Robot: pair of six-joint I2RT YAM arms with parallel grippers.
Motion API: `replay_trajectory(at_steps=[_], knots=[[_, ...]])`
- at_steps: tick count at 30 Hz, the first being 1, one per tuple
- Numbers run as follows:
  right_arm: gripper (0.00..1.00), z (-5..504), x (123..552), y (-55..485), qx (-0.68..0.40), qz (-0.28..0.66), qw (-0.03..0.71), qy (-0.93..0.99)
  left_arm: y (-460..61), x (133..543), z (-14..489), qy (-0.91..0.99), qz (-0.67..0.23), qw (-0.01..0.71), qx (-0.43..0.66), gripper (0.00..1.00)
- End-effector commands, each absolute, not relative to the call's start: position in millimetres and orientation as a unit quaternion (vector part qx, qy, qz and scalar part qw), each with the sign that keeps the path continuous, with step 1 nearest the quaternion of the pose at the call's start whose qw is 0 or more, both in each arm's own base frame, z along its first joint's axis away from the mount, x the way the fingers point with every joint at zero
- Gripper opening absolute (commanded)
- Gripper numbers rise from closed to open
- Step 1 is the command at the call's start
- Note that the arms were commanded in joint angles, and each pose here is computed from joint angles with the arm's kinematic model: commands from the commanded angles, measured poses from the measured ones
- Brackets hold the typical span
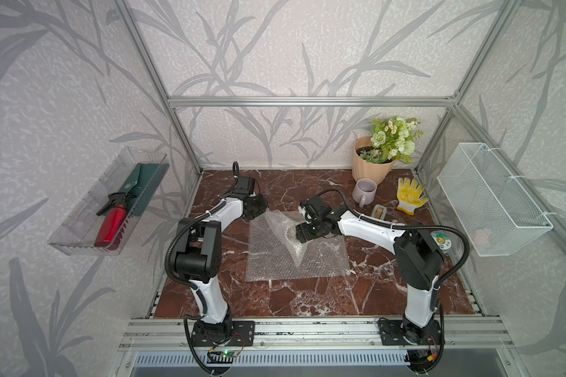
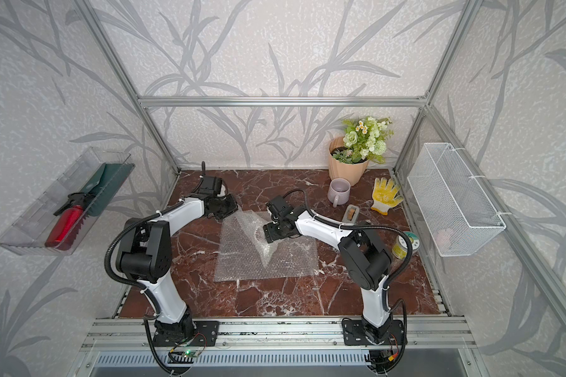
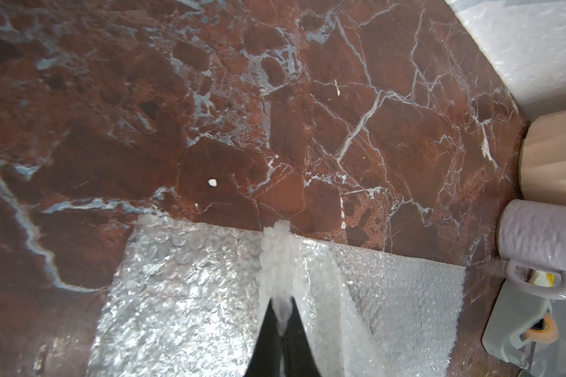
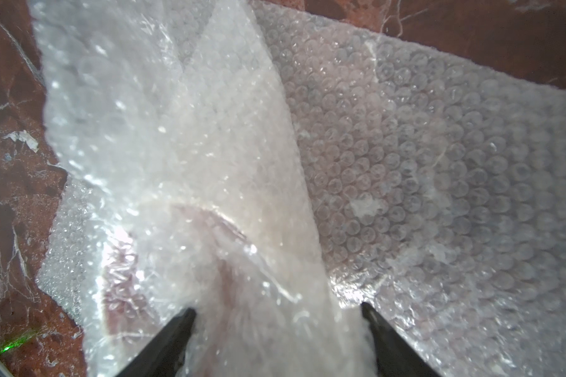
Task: Wrap mugs in bubble wrap
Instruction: Wrap the mug in bubble wrap.
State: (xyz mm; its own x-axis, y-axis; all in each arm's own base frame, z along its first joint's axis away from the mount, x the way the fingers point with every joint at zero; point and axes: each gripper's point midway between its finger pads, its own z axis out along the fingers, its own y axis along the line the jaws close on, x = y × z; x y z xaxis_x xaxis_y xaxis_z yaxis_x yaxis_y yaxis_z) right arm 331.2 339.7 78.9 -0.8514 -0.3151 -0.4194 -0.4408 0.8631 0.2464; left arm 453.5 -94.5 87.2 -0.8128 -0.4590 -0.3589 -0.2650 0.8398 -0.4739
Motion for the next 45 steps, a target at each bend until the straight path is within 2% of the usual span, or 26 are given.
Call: replay_trajectory(at_steps=[1,12,20,27,39,45], knots=[[0.74,57.0,319.9,325.7,-0.199,0.135,0.145,0.96,-99.4,451.5,125.4,0.915,-0.236,0.281,-0.168,0.0],[0.74,52.3,320.6,325.6,-0.193,0.134,0.141,0.962,-157.9,387.1,178.1,0.841,-0.419,0.326,-0.104,0.0],[0.73,51.1,322.9,328.9,-0.192,0.138,0.139,0.962,-200.9,339.4,188.0,0.823,-0.476,0.309,-0.035,0.0],[0.73,49.9,324.1,332.1,-0.187,0.147,0.135,0.962,-226.2,307.5,153.0,0.845,-0.469,0.256,-0.009,0.0],[0.73,52.6,325.3,337.1,-0.179,0.173,0.135,0.959,-230.8,278.0,83.7,0.875,-0.444,0.191,-0.011,0.0],[0.73,79.6,329.9,338.1,-0.181,0.196,0.167,0.949,-225.8,271.7,50.3,0.897,-0.411,0.163,-0.016,0.0]])
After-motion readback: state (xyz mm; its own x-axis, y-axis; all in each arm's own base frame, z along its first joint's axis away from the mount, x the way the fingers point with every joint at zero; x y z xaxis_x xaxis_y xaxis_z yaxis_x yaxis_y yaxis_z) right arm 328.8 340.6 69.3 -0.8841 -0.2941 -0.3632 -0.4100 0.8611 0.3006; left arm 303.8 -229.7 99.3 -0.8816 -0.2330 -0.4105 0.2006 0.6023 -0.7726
